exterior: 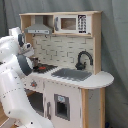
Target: Play with the kitchen
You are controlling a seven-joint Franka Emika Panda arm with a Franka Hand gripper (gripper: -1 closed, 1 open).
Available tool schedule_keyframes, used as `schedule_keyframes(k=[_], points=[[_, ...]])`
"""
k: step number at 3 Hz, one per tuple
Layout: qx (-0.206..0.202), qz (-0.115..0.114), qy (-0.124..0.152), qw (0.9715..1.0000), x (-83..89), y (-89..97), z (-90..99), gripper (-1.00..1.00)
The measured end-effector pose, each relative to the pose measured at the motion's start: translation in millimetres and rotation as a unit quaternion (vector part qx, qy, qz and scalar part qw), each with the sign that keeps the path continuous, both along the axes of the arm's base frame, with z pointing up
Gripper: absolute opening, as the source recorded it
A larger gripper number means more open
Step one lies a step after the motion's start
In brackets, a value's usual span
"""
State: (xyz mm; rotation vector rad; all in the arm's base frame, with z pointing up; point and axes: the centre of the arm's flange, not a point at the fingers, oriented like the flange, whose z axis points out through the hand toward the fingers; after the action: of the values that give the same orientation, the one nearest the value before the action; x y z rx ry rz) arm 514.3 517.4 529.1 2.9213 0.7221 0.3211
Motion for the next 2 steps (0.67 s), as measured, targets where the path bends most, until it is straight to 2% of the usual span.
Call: schedule_keyframes(k=[1,2], points=[[0.000,0.000,0.000,1.0000,0.3,-0.2,0.1,1.00],[0.011,0.005,-0.040,0.9991,6.2,-8.5,43.3,1.00]])
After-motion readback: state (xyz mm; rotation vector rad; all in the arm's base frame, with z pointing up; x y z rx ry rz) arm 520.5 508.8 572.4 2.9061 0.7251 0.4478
